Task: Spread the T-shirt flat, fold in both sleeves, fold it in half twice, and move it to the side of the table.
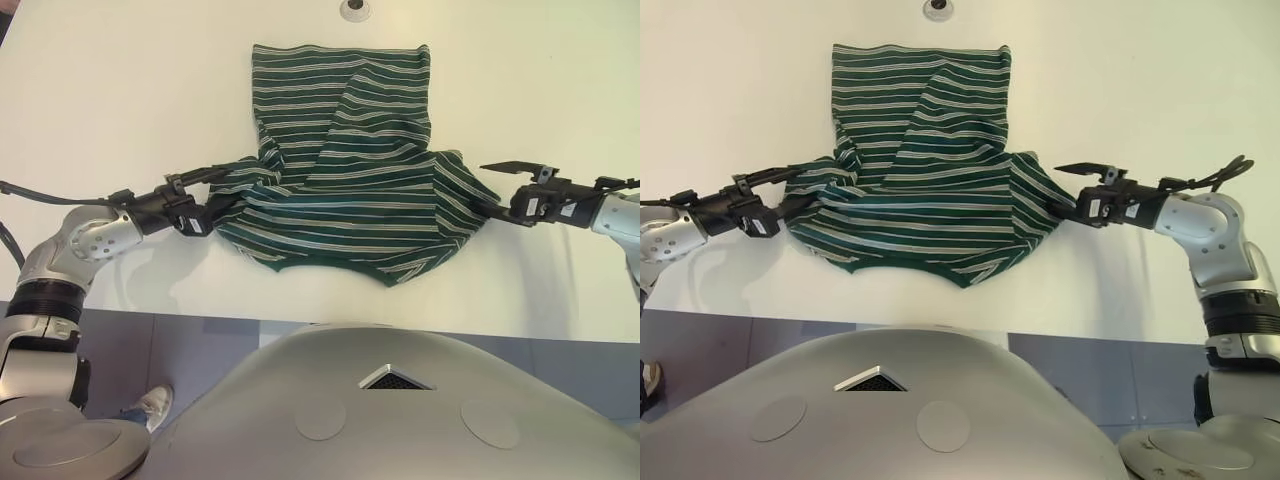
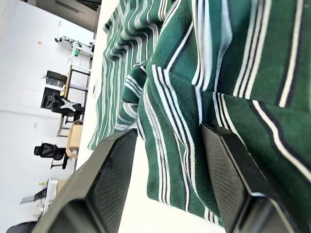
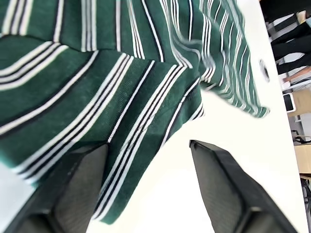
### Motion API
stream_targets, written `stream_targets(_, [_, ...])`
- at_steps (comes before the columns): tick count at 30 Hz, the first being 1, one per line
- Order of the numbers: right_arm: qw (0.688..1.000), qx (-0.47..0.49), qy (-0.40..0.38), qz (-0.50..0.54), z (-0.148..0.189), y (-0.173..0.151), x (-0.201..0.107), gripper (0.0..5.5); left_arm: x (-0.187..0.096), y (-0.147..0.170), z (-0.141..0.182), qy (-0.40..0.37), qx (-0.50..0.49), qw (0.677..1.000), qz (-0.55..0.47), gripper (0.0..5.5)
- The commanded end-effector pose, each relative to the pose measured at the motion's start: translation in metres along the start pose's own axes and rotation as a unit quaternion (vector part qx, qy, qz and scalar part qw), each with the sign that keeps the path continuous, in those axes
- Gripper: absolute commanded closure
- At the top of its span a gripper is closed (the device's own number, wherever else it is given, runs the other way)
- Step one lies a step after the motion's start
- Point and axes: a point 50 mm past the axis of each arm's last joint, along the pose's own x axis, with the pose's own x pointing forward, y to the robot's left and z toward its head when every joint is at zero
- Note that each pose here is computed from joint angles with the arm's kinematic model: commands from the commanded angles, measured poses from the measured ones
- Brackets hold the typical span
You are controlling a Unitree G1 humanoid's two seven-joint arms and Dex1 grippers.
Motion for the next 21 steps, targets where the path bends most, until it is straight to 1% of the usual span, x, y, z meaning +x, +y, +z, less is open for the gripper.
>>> stream_targets(1, [0.994, 0.041, 0.047, 0.087, -0.015, 0.036, -0.012, 2.39, -0.028, -0.057, -0.024, 0.116, -0.05, 0.981, -0.149, 3.08])
stream_targets(4, [0.992, 0.053, 0.018, 0.109, -0.007, 0.047, -0.017, 2.39, -0.035, -0.053, -0.023, 0.108, -0.064, 0.985, -0.117, 3.08])
stream_targets(7, [0.991, 0.062, -0.025, 0.119, 0.007, 0.054, -0.022, 2.39, -0.04, -0.051, -0.012, 0.067, -0.085, 0.991, -0.084, 3.08])
stream_targets(10, [0.987, 0.072, -0.067, 0.125, 0.022, 0.06, -0.028, 2.39, -0.047, -0.049, 0.004, 0.014, -0.107, 0.993, -0.056, 3.08])
stream_targets(12, [0.985, 0.077, -0.085, 0.127, 0.028, 0.061, -0.03, 2.39, -0.053, -0.046, 0.02, -0.037, -0.124, 0.991, -0.035, 3.08])
stream_targets(14, [0.984, 0.08, -0.096, 0.127, 0.031, 0.061, -0.032, 2.39, -0.06, -0.041, 0.039, -0.097, -0.139, 0.985, -0.014, 3.08])
stream_targets(17, [0.982, 0.082, -0.116, 0.123, 0.038, 0.06, -0.032, 2.39, -0.068, -0.031, 0.057, -0.154, -0.155, 0.976, 0.011, 3.08])
stream_targets(18, [0.982, 0.083, -0.122, 0.12, 0.039, 0.059, -0.033, 2.39, -0.07, -0.027, 0.06, -0.163, -0.158, 0.974, 0.019, 3.08])
stream_targets(21, [0.982, 0.084, -0.129, 0.106, 0.041, 0.053, -0.034, 2.39, -0.075, -0.02, 0.055, -0.157, -0.163, 0.973, 0.034, 3.08])
